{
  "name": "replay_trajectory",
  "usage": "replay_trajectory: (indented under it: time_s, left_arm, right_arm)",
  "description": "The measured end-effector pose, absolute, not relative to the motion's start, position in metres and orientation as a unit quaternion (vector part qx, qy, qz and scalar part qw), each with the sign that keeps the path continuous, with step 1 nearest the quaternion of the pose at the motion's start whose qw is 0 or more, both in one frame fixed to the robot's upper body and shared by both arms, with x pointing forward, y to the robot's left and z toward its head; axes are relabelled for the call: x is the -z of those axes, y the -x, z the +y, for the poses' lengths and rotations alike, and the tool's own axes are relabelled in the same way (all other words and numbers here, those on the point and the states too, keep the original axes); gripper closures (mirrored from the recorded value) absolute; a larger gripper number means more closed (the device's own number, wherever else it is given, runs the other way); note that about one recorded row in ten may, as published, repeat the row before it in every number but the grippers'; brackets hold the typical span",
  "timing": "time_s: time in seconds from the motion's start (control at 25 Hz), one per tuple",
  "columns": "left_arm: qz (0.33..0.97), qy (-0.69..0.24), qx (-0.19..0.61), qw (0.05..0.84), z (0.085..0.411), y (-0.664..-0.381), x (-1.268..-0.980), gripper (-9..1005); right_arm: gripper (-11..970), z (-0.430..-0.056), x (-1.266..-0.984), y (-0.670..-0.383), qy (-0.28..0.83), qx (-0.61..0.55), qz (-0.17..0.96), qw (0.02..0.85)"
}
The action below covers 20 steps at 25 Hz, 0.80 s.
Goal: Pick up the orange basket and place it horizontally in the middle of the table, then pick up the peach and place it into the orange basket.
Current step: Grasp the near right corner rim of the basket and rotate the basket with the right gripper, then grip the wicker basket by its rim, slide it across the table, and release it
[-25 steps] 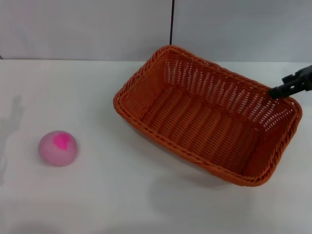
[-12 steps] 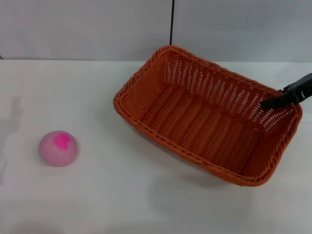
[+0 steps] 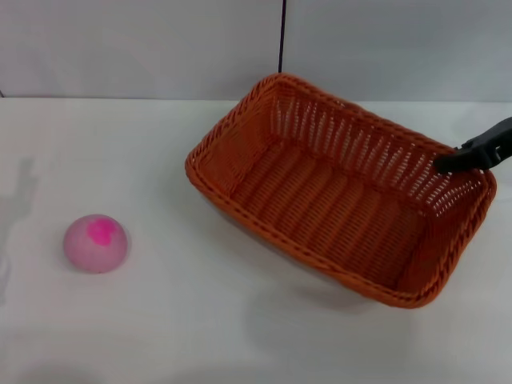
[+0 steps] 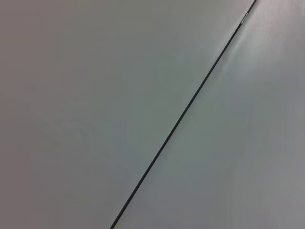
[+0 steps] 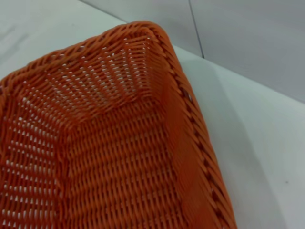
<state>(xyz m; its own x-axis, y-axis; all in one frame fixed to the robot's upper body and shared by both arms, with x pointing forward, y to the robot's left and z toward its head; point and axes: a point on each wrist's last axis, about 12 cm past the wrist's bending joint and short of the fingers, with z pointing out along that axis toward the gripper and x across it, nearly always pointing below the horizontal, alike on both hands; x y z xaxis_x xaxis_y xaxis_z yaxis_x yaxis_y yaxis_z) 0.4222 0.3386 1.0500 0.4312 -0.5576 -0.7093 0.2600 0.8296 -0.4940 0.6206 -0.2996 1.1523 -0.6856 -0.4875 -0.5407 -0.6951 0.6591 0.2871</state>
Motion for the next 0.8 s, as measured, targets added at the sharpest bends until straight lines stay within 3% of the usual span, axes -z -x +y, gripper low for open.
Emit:
replay_trajectory:
  time_s: [0.36,0.8]
  left_arm:
    - [0.475,0.16,0.242,0.831,0.34,-0.419,-1.049,249]
    - [0.477,0.161,0.241,0.83,0.34,-0.419,-1.048,250]
  right_arm:
    - [798,-0.303,-1.18,-0.615,0.356,-0.28,0.84,0.299]
    - [782,-0.296,-1.207,-0.602,0.475,-0.312,0.744,0.351]
